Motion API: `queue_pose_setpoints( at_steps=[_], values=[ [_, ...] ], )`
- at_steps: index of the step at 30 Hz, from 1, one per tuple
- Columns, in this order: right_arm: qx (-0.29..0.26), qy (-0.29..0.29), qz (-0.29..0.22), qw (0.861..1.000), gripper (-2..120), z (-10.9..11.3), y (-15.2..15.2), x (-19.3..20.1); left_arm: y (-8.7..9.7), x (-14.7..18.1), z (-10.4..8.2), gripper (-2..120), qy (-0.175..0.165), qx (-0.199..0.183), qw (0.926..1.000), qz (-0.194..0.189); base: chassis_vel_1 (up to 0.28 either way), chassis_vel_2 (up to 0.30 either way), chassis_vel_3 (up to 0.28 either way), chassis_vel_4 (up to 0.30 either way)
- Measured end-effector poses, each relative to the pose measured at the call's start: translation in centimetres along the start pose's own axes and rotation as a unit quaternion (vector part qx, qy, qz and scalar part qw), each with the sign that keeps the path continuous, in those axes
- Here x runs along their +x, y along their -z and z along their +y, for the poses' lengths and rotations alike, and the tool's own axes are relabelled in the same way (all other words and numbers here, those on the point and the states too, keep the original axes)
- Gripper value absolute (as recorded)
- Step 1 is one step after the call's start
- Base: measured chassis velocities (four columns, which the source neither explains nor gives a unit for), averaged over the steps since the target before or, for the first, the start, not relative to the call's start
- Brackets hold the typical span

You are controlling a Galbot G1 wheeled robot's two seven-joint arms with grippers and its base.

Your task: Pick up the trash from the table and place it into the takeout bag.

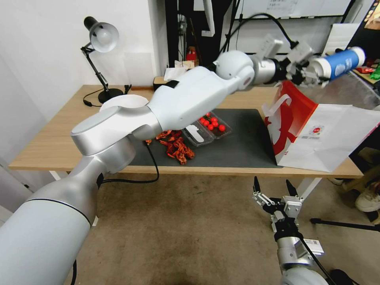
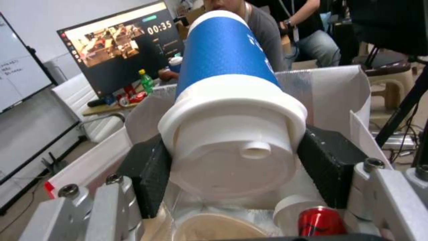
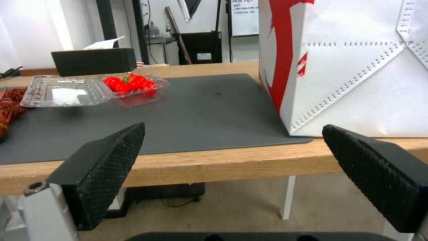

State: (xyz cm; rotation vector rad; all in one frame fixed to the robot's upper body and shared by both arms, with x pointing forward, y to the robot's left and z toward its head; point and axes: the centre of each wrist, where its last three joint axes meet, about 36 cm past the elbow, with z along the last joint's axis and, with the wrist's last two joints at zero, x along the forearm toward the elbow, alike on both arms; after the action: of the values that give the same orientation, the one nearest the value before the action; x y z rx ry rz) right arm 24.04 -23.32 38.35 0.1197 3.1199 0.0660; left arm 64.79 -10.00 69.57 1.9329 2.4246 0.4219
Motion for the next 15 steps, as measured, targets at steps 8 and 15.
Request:
queue_pose_setpoints(
  at_steps=[8,15],
  values=[
    [-0.003,-0.003,-0.002,1.000,100,-0.01,-0.03,0.47,-0.67,0.33,-0.31,75,0.011,0.000,0.9999,0.006,0.000,0.000,0.000,0.000],
    [-0.004,-0.003,-0.005,1.000,100,0.25,0.02,0.40,-0.11,0.87,-0.37,99,0.017,0.008,0.9998,-0.005,0.000,0.000,0.000,0.000]
  ],
)
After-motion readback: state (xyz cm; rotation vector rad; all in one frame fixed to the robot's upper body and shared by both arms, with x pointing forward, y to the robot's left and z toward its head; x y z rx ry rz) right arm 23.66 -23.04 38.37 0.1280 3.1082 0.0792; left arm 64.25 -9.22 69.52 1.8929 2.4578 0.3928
